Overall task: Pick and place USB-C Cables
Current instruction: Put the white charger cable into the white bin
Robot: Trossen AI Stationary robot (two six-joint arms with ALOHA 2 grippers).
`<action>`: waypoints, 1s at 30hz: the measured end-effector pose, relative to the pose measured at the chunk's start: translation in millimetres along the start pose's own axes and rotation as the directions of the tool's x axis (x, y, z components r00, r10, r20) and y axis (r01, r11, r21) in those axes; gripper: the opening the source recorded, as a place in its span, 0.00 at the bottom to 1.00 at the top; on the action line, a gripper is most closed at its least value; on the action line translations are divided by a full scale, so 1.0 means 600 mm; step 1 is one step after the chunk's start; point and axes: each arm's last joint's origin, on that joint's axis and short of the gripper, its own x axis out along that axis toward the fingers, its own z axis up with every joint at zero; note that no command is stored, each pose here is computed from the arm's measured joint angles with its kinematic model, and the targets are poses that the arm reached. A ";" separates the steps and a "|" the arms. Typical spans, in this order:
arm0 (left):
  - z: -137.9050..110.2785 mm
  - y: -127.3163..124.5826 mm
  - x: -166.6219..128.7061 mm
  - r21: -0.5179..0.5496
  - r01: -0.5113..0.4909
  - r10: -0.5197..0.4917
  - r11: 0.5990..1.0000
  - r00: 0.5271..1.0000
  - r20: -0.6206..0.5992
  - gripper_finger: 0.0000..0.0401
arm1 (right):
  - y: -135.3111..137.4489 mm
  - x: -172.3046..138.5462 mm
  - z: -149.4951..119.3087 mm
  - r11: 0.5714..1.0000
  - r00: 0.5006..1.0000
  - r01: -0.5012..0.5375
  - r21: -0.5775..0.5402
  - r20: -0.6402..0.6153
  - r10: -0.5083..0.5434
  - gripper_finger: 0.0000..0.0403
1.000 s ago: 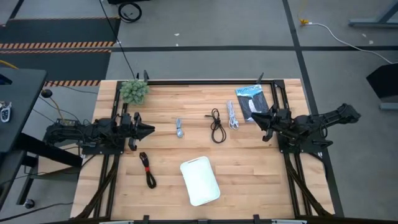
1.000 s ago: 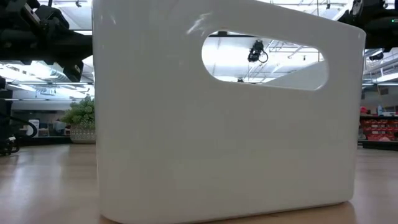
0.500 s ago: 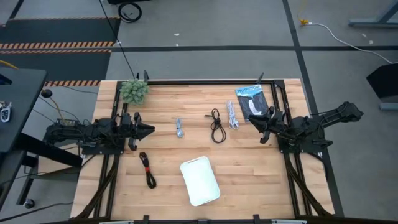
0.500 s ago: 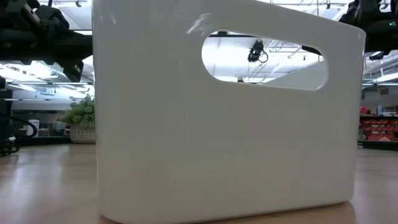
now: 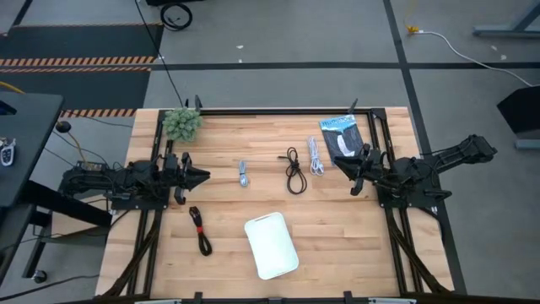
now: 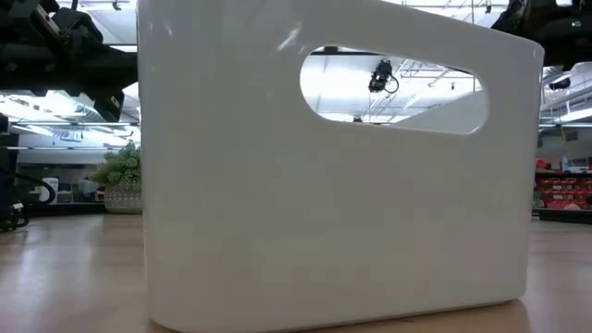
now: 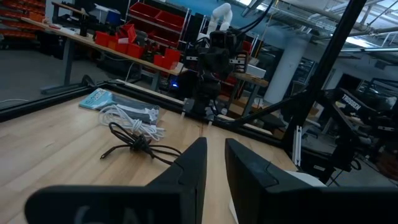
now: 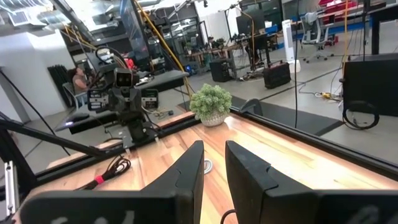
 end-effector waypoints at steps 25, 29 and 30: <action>0.000 0.000 0.000 0.000 0.000 0.000 1.000 1.000 0.000 0.17 | 0.067 0.059 0.030 0.995 0.993 -0.013 -0.094 -0.115 0.002 0.18; 0.000 0.000 0.000 0.000 0.000 0.000 1.000 1.000 0.000 0.17 | 0.082 0.071 0.034 0.993 0.990 -0.015 -0.114 -0.138 0.000 0.18; 0.000 0.000 0.000 0.000 0.000 0.000 1.000 1.000 0.000 0.17 | 0.086 0.074 0.035 0.993 0.989 -0.018 -0.121 -0.145 0.000 0.18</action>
